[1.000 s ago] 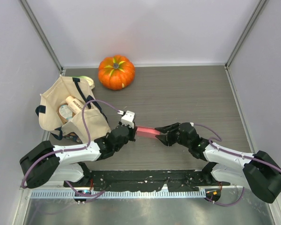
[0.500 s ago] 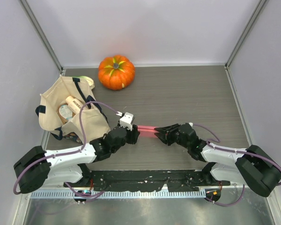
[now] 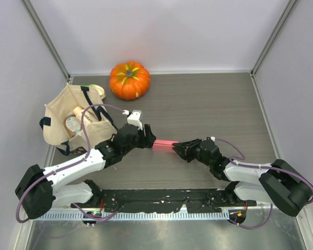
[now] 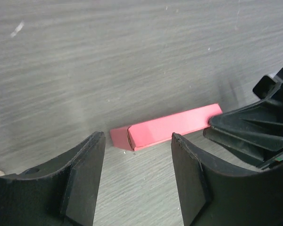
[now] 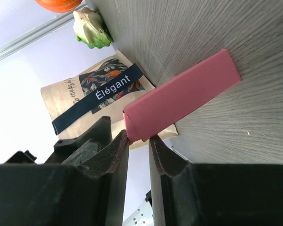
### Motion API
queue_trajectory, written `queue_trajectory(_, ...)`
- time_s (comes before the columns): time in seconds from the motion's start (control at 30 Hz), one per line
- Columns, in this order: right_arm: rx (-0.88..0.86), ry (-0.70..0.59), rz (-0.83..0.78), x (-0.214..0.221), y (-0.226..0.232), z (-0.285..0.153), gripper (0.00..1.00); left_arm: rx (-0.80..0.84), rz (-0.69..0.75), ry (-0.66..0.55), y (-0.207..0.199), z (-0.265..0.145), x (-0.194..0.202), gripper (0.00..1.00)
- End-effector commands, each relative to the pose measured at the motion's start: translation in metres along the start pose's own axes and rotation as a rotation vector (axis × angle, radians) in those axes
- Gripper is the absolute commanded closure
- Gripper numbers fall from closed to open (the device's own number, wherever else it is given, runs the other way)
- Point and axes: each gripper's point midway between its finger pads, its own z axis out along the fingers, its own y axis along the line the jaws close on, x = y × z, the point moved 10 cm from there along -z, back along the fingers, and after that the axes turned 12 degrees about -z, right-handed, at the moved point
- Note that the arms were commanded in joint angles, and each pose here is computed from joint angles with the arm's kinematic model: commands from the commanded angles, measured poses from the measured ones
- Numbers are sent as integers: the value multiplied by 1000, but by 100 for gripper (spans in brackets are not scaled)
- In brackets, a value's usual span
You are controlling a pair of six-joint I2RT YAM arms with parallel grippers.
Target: Fold the paper box
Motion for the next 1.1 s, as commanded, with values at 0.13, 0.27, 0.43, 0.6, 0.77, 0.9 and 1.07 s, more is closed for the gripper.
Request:
queue_trajectory(0.13,170,-79,-49,-12,-37,1,76,13,-127,134,3,20,5,45)
queue_trajectory(0.27,164,-72,-59,-12,-35,2,77,-2,-155,142,12,23,12,50)
queue_trajectory(0.43,161,-67,-77,-13,-34,2,82,-5,-184,137,20,28,11,54)
queue_trajectory(0.6,157,-71,-100,-14,-33,2,83,-19,-201,154,27,32,17,64)
queue_trajectory(0.77,179,-20,-264,-15,-32,5,77,-79,-198,202,41,42,34,72)
queue_trajectory(0.9,135,75,-589,-19,-10,7,53,-92,-195,216,46,44,40,79)
queue_trajectory(1.07,49,219,-889,-21,10,-5,34,-91,-187,226,47,45,42,83)
